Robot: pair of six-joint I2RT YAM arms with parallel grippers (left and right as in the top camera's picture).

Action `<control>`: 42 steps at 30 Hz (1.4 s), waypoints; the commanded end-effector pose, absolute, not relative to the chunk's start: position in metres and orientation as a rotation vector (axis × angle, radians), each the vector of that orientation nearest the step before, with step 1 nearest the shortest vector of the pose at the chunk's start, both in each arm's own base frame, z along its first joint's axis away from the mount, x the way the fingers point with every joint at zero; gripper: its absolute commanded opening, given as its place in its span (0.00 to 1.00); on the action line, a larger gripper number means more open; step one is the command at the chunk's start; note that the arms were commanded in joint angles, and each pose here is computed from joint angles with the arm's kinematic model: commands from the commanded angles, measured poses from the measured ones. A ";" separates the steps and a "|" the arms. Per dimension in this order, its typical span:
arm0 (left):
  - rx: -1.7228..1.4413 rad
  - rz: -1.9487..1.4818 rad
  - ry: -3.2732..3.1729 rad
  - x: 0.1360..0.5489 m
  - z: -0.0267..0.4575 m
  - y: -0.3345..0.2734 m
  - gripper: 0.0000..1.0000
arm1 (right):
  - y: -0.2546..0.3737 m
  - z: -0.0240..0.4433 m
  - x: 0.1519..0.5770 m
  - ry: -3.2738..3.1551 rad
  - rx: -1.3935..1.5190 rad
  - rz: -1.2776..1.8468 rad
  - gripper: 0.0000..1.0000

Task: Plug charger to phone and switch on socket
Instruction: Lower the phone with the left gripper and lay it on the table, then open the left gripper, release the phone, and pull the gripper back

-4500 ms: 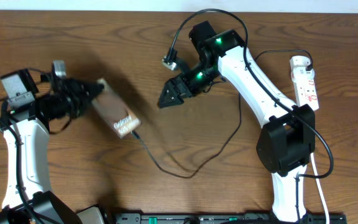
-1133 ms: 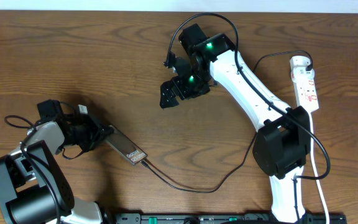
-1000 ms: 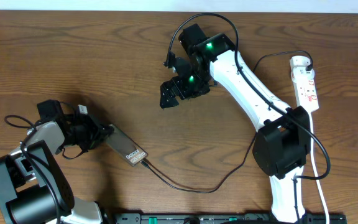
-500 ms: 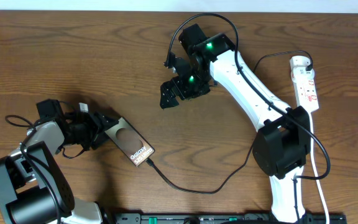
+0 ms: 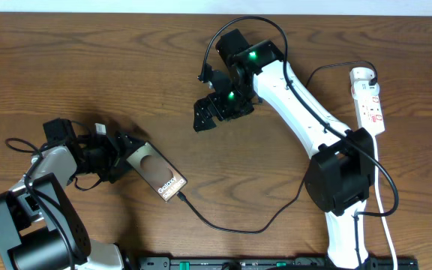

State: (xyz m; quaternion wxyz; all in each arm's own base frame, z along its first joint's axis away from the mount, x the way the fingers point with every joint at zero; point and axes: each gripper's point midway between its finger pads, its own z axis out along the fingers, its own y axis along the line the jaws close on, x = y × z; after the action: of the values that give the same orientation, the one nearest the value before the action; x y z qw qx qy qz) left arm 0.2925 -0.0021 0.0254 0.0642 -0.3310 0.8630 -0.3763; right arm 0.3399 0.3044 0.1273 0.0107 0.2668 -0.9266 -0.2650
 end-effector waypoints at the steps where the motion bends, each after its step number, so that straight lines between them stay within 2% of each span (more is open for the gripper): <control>1: -1.149 -0.949 2.710 0.271 -0.003 0.012 0.88 | 0.306 0.131 0.340 -2.896 0.834 -0.831 0.99; 8: -1.189 -0.953 2.697 0.271 0.000 0.012 0.89 | 0.305 0.131 0.339 -2.894 0.831 -0.828 0.99; 12: -1.143 -0.936 2.662 0.277 0.017 0.014 0.89 | 0.298 0.130 0.339 -2.888 0.796 -0.813 0.99; 19: -0.906 -0.842 2.452 0.299 0.109 0.024 0.89 | 0.258 0.128 0.352 -2.932 0.668 -0.707 0.99; 23: -0.761 -0.787 2.320 0.297 0.161 0.021 0.89 | 0.229 0.141 0.370 -2.996 0.560 -0.723 0.99; 26: -0.680 -0.766 2.261 0.290 0.186 0.013 0.89 | 0.197 0.165 0.388 -3.096 0.444 -0.739 0.99; 28: -0.629 -0.755 2.236 0.286 0.198 0.006 0.89 | 0.161 0.197 0.404 -3.216 0.347 -0.758 0.99; 33: -0.591 -0.613 2.295 0.286 0.196 0.008 0.89 | 0.078 0.267 0.422 -3.493 0.118 -0.767 0.99; 38: -0.486 -0.438 2.353 0.299 0.211 0.004 0.89 | -0.015 0.322 0.416 -3.720 -0.217 -0.691 0.99; 42: -0.407 -0.389 2.342 0.318 0.233 -0.007 0.90 | -0.086 0.324 0.402 -3.744 -0.531 -0.529 0.99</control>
State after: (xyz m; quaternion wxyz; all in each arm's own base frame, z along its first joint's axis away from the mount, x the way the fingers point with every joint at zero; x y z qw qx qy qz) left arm 0.3021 -0.0112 0.2117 0.3291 -0.1811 0.9052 -0.1987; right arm 0.4070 -0.0454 0.3343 -0.3398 -0.0837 -0.9239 -0.1545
